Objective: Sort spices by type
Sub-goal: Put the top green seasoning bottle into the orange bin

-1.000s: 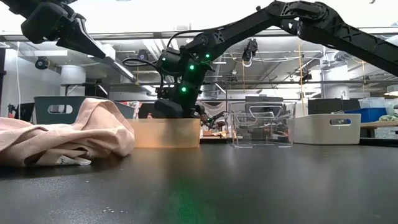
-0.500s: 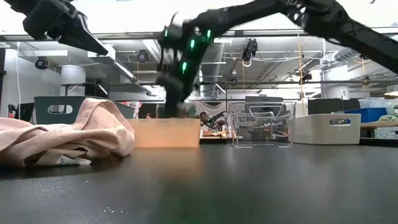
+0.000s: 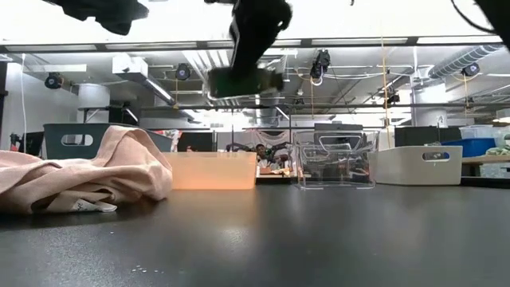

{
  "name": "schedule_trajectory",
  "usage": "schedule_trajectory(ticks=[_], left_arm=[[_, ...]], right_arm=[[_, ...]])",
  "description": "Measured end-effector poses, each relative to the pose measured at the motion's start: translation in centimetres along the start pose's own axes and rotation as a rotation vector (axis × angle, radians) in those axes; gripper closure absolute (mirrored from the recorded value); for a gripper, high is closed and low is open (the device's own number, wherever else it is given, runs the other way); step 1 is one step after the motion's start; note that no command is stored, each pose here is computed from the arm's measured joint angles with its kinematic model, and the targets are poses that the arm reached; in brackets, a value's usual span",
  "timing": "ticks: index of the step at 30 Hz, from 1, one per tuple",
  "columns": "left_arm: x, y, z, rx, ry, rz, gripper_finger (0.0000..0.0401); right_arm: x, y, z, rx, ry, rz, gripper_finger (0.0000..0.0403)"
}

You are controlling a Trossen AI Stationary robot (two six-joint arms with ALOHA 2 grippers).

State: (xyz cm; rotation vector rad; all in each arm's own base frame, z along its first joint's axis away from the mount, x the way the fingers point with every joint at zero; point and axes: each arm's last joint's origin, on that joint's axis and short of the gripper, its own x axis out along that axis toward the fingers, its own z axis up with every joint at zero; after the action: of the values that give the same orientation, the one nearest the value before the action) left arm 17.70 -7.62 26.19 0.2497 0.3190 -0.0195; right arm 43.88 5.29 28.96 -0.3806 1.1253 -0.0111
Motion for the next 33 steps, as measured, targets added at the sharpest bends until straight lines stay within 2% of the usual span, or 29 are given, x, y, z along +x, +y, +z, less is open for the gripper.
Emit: schedule_trajectory(ticks=[4,9,13,16,18,23,28,33], left_arm=[[0.2,0.0,0.0,-0.001,-0.001,0.017,0.0398],[0.9,-0.4,-0.3,-0.007,0.026,0.017,0.0398],[2.1,-0.8,-0.2,-0.036,0.0,0.08,0.0398],[3.2,-0.8,-0.1,-0.058,-0.023,0.158,0.0393],[3.9,-0.9,-0.3,-0.044,-0.013,0.173,0.0384],[5.2,-0.4,-0.7,-0.057,-0.001,0.175,0.0338],[6.7,0.5,-1.0,-0.104,-0.015,0.181,0.0266],[8.5,1.0,-1.9,-0.116,-0.004,0.13,0.0199]], right_arm=[[-0.3,4.4,-1.1,-0.009,-0.095,-0.014,0.021],[0.8,8.8,-3.8,-0.072,-0.142,-0.252,0.021],[1.0,10.6,-5.4,-0.115,-0.112,-0.427,0.021],[1.2,11.4,-5.9,-0.141,-0.102,-0.454,0.021],[1.0,11.9,-6.0,-0.16,-0.107,-0.449,0.021],[0.6,12.9,-6.0,-0.239,-0.111,-0.446,0.021],[0.5,13.2,-6.0,-0.342,-0.093,-0.461,0.021],[0.4,13.1,-6.0,-0.437,-0.064,-0.5,0.021]])
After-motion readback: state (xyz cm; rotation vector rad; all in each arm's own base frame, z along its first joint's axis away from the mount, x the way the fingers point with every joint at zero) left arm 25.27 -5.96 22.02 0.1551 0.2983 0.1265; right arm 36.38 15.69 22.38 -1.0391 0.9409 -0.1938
